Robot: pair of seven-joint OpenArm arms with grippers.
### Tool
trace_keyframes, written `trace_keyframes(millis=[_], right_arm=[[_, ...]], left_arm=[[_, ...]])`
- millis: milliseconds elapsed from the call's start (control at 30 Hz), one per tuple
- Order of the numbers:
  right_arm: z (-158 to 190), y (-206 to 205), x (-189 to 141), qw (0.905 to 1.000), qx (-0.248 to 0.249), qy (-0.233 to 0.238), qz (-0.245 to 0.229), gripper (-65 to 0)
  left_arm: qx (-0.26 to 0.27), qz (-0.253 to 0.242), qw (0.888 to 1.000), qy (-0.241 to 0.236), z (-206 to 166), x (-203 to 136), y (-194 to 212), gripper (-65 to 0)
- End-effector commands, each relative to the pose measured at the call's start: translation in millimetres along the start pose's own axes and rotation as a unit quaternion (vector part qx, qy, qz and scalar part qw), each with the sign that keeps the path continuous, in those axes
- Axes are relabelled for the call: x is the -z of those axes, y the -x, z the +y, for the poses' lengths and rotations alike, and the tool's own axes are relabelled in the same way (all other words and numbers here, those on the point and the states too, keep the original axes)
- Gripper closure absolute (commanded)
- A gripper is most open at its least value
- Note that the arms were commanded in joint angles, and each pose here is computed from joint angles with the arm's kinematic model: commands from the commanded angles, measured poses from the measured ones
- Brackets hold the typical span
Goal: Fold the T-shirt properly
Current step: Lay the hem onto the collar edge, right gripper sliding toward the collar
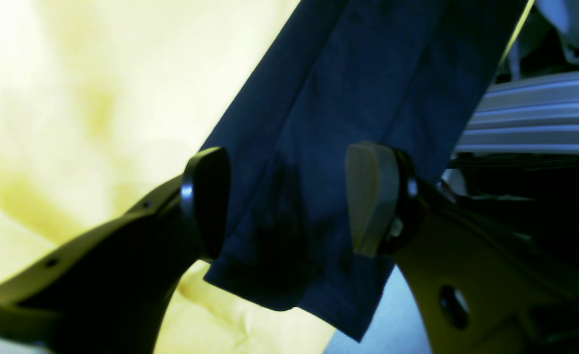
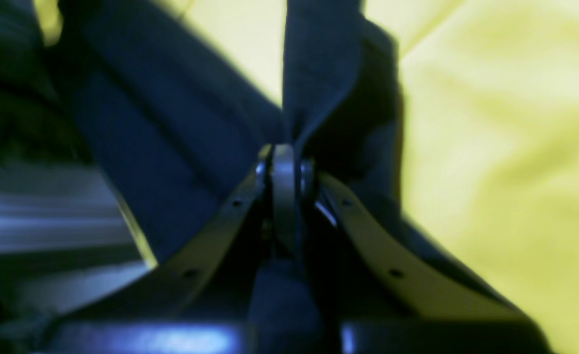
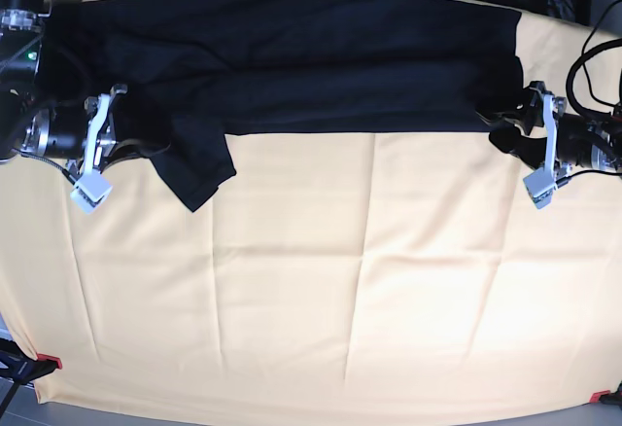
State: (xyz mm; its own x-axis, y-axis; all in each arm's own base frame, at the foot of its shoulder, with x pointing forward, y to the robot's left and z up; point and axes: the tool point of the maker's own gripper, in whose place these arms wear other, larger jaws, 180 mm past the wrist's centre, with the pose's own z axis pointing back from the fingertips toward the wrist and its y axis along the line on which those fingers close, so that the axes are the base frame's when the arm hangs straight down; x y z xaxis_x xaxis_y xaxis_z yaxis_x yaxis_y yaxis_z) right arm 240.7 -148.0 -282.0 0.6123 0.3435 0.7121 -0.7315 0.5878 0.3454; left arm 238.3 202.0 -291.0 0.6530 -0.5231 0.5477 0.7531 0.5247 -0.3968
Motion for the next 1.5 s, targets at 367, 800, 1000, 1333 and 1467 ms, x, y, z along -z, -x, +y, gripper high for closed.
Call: trace_keyframes(millis=[367, 800, 1000, 1333, 1467], right_arm=[[56.4, 38.2, -16.4, 0.9956, -0.046, -0.033, 0.074, 0.0], [56.3, 74.6, -36.2, 0.9863, -0.037, -0.032, 0.157, 0.0], [46.6, 90.2, -39.4, 0.9806, -0.041, -0.003, 0.192, -11.8], [31.9, 94.8, -51.3, 0.9717, -0.061, 0.025, 0.227, -30.0], [40.5, 87.0, -49.2, 0.9766, -0.056, 0.001, 0.208, -18.9]], left_arm=[[0.011, -0.011, 1.000, -0.010, 2.6, -11.8, -10.0, -38.8], [0.011, -0.011, 1.000, -0.010, 2.6, -11.8, -10.0, -38.8], [0.012, -0.011, 1.000, -0.011, 2.7, -11.9, -10.1, -38.8], [0.027, 0.001, 0.999, -0.036, 11.9, -28.5, -17.9, -38.8], [0.039, -0.011, 0.997, -0.062, 20.0, -45.0, -30.0, -38.8]])
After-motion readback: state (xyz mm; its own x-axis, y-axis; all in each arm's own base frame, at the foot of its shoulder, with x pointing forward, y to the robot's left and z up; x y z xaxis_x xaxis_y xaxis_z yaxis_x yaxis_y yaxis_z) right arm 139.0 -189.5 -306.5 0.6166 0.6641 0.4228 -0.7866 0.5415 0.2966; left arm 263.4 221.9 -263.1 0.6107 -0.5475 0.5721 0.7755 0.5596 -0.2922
